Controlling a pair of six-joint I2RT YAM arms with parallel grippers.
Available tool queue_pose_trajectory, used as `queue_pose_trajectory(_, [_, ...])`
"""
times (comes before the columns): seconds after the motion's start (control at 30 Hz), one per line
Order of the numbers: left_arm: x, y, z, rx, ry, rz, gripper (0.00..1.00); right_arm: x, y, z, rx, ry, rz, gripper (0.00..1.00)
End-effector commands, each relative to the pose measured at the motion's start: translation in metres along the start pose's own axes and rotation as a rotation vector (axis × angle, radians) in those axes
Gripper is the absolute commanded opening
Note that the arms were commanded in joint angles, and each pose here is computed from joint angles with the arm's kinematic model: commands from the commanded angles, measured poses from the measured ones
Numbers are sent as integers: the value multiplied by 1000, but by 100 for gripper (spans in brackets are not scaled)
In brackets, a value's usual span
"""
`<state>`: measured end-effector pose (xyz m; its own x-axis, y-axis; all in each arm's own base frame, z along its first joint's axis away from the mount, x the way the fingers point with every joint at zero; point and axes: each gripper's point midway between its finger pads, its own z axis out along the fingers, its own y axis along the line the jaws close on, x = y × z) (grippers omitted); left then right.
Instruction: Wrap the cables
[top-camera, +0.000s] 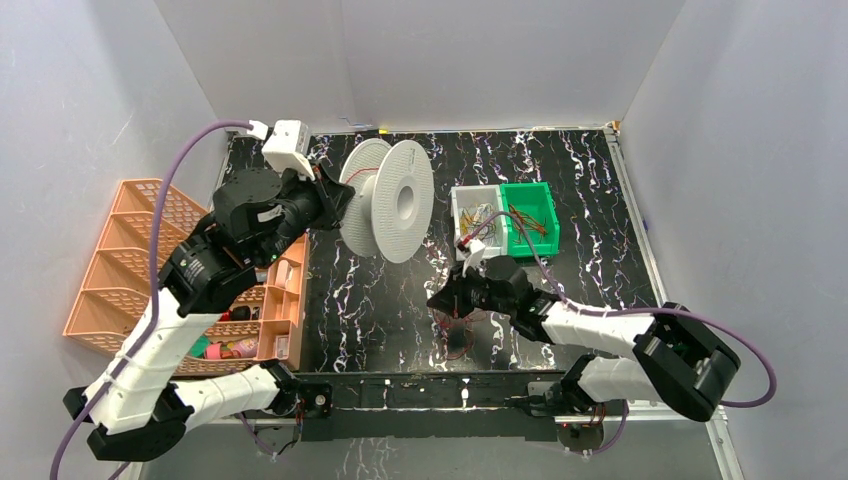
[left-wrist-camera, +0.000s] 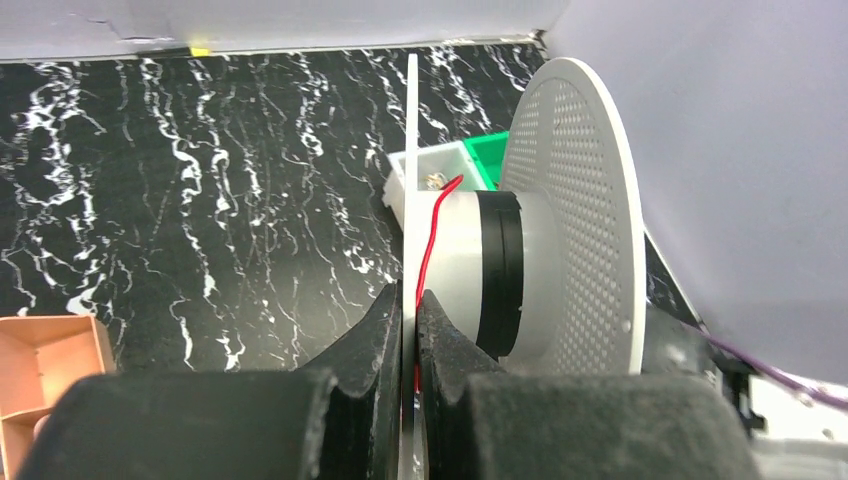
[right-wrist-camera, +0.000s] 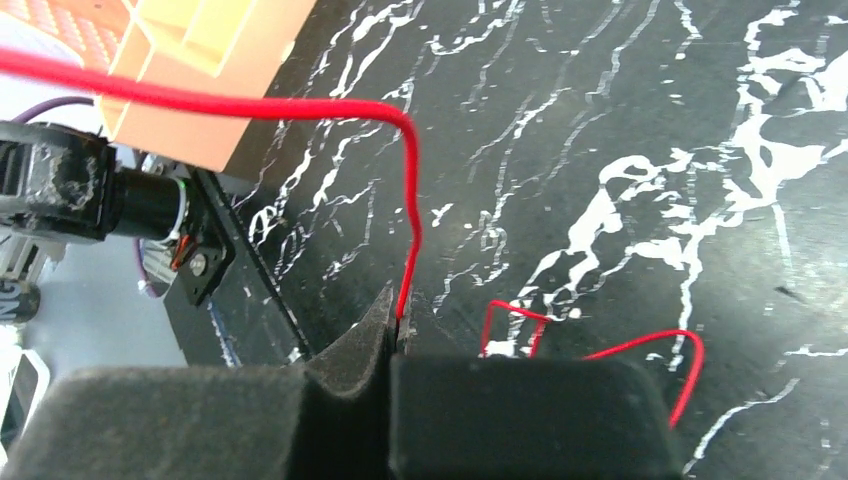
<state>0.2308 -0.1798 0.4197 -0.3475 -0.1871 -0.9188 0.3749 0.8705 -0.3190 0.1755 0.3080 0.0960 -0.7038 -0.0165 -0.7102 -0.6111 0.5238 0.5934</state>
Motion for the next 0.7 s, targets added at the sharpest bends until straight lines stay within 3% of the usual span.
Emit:
queue_pose_trajectory(0.0, [-34,11,6,-75,-177,-56,0,1,25,-3,-28,-24,-52,0])
queue_pose_trajectory(0.37, [-16,54,47,-355,-180,40,0,23,101,-16,-81,32,-150,0])
queue_pose_trajectory(0.67, [25,78,67,-473,-82,148,0,-5,175,-36,-84,22,-292,0])
